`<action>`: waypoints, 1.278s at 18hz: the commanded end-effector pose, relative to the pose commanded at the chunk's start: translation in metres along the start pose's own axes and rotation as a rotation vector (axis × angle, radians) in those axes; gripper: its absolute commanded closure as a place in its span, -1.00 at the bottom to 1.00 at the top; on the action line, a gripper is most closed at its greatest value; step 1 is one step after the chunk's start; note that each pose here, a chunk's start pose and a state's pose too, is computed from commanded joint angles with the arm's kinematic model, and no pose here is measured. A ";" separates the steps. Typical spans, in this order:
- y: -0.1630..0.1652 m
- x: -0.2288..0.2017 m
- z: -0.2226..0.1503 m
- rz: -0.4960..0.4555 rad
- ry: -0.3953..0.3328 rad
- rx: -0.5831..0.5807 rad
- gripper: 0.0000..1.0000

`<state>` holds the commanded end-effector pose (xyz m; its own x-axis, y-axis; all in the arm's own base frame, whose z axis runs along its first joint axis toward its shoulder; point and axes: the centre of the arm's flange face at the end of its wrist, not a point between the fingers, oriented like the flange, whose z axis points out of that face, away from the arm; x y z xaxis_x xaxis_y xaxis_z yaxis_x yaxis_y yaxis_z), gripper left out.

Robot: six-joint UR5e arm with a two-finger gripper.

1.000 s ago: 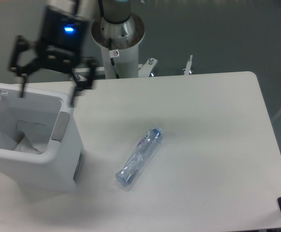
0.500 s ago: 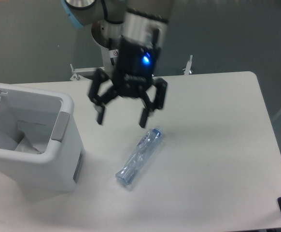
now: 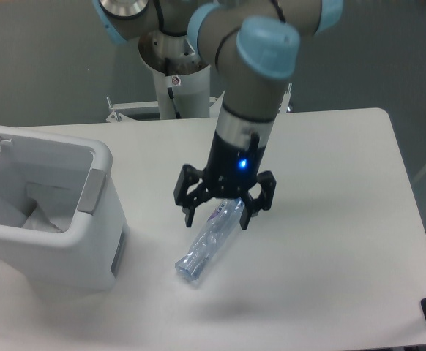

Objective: Place the trash in the trash can
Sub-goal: 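Move the open gripper over the clear plastic bottle and lower, then close the gripper around the bottle's middle and lift it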

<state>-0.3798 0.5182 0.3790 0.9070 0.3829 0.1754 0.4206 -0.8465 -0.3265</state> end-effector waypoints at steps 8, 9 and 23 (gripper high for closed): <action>-0.001 0.021 0.090 0.163 -0.091 -0.196 -1.00; 0.000 0.026 0.103 0.185 -0.107 -0.224 -1.00; 0.006 0.055 0.174 0.298 -0.142 -0.362 -1.00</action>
<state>-0.3231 0.5984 0.2250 0.9914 0.1300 -0.0133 0.1301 -0.9915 0.0047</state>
